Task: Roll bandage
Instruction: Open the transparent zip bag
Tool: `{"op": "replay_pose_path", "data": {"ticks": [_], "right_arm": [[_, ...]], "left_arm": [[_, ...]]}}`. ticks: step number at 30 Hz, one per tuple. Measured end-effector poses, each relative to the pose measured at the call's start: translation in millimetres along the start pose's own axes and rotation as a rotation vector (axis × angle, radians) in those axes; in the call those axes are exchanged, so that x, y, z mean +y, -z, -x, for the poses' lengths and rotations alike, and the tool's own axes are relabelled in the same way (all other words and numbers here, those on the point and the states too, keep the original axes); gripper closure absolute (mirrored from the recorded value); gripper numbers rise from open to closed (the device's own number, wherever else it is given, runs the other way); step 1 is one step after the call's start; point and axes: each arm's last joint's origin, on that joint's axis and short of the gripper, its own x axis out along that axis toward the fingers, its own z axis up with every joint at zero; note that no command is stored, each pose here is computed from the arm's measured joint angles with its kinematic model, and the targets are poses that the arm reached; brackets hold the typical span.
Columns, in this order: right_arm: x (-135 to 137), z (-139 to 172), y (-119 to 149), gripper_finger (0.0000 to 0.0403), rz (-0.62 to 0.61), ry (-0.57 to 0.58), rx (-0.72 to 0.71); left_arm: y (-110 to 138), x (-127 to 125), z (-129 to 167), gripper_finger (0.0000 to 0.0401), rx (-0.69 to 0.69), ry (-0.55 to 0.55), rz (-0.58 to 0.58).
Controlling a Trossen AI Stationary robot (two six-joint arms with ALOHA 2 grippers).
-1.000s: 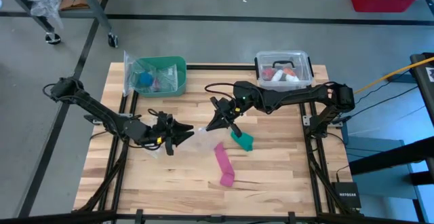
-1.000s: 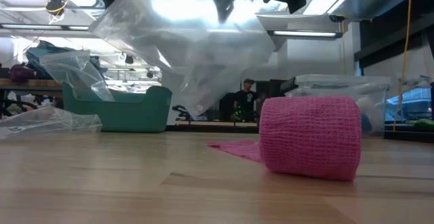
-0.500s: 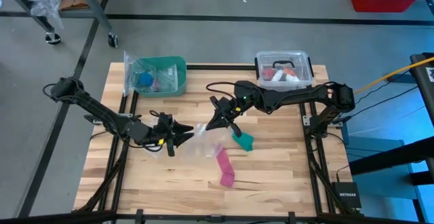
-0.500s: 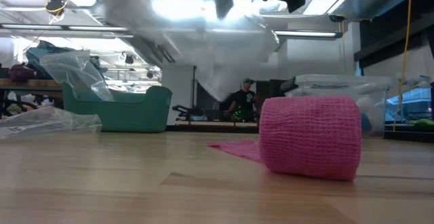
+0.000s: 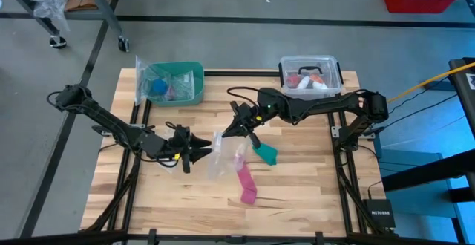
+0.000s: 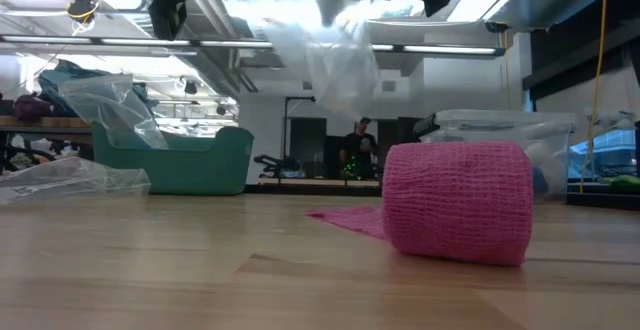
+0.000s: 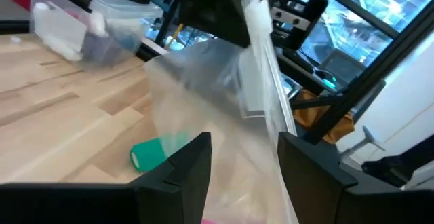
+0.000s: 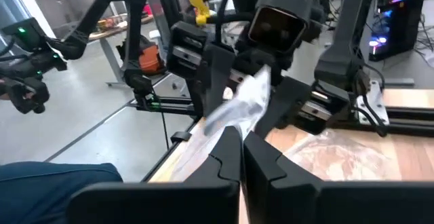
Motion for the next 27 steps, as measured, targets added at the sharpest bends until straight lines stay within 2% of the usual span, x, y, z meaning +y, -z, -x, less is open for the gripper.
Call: {"op": "replay_pose_path", "data": {"ticks": [8,11,18,23,27], "right_arm": [[-2,0,4,0.0402,-0.025,0.058,0.033],[-3,0,3,0.0402,-0.017,0.107,0.017],[-3,0,-1,0.0402,0.008,0.121,-0.024],[0,-2,-2,0.0402,0.012,0.104,-0.029],[4,-4,-3,0.0402,0.024,0.079,-0.042]], "left_arm": [[-2,-1,0,0.0239,-0.013,0.017,0.012],[-1,-1,0,0.0239,-0.007,0.012,0.006],[-1,2,-1,0.0245,-0.001,-0.005,-0.006],[-4,8,-5,0.0292,-0.012,-0.042,-0.016],[-7,13,-8,0.036,-0.028,-0.066,-0.037]]}}
